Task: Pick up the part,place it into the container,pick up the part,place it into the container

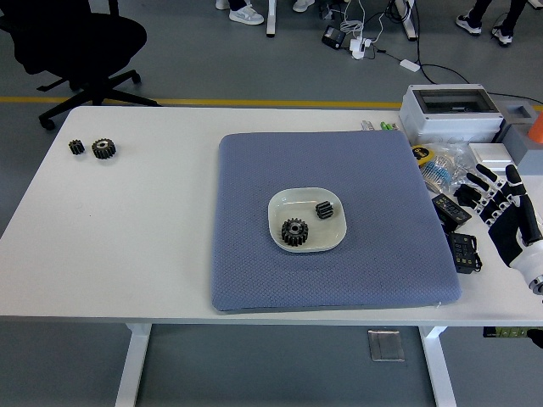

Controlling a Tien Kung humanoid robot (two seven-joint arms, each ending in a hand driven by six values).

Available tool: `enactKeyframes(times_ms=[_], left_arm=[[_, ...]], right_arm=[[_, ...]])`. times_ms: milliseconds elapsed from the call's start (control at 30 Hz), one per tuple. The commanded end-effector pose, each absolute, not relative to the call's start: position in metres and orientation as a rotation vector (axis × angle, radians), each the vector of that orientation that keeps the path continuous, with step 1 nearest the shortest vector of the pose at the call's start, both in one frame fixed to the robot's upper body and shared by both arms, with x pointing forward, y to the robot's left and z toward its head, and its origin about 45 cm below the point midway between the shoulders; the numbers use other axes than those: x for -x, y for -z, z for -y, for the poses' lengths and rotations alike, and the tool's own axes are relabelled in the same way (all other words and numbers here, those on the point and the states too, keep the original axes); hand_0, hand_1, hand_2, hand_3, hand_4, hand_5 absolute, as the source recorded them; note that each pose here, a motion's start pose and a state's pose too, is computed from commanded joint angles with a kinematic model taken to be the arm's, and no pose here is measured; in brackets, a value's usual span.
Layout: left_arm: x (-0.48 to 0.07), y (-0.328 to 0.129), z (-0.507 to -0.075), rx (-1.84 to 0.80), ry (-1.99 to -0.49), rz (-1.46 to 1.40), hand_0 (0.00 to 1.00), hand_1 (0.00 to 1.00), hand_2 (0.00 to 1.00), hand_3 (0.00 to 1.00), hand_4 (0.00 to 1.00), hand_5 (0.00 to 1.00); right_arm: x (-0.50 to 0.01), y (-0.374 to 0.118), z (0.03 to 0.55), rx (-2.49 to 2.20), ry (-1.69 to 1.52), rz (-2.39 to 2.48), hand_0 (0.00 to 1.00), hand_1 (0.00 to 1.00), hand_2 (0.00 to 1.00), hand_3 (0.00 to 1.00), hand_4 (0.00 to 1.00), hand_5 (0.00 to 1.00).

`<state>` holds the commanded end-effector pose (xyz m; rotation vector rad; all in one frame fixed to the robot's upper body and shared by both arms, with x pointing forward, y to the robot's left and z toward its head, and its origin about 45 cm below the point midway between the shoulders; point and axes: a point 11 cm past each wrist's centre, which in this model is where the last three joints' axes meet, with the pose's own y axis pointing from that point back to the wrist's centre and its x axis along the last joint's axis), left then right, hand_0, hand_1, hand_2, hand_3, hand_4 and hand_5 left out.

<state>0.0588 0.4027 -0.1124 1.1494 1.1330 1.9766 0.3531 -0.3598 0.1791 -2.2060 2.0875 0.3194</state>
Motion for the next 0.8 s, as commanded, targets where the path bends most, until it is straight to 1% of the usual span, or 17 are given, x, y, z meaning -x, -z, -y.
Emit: enactKeyframes(times_ms=[33, 200, 233, 400, 433, 600, 633, 800], left_arm=[[-0.059, 0.112, -0.403, -1.151, -1.976, -1.133, 0.655, 0.631, 0.716, 0.591, 0.697, 0.617], [-0.057, 0.113, -0.403, -1.155, -1.975, -1.134, 0.655, 0.631, 0.716, 0.591, 0.697, 0.617], [-0.056, 0.113, -0.403, -1.157, -1.975, -1.134, 0.655, 0.632, 0.715, 0.590, 0.696, 0.618], [-0.055, 0.113, -0.403, -1.163, -1.971, -1.134, 0.655, 0.632, 0.715, 0.590, 0.696, 0.618], [-0.054, 0.113, -0.403, -1.166, -1.969, -1.134, 0.654, 0.631, 0.716, 0.590, 0.695, 0.616], [-0.053, 0.113, -0.403, -1.174, -1.960, -1.133, 0.654, 0.631, 0.716, 0.590, 0.695, 0.616], [-0.053, 0.113, -0.403, -1.175, -1.958, -1.133, 0.654, 0.632, 0.713, 0.589, 0.696, 0.618], [-0.054, 0.113, -0.402, -1.175, -1.956, -1.131, 0.654, 0.632, 0.713, 0.589, 0.696, 0.618]], right_arm=[[-0.353, -0.180, 0.361, 2.206, -0.310, -2.096, 0.941, 0.851, 0.867, 0.890, 0.998, 0.965], [-0.353, -0.184, 0.373, 2.181, -0.221, -2.185, 0.941, 0.851, 0.867, 0.890, 0.998, 0.965], [-0.353, -0.185, 0.375, 2.178, -0.204, -2.201, 0.949, 0.848, 0.864, 0.880, 0.998, 0.941], [-0.353, -0.187, 0.377, 2.200, -0.124, -2.249, 0.949, 0.848, 0.864, 0.880, 0.998, 0.941], [-0.353, -0.187, 0.375, 2.220, -0.108, -2.251, 0.998, 0.906, 0.886, 0.898, 0.998, 0.958], [-0.353, -0.185, 0.368, 2.257, -0.113, -2.223, 0.998, 0.906, 0.886, 0.898, 0.998, 0.958], [-0.353, -0.185, 0.366, 2.263, -0.121, -2.214, 0.998, 0.968, 0.937, 0.960, 0.998, 0.998], [-0.355, -0.184, 0.359, 2.295, -0.099, -2.219, 0.998, 0.968, 0.937, 0.960, 0.998, 0.998]])
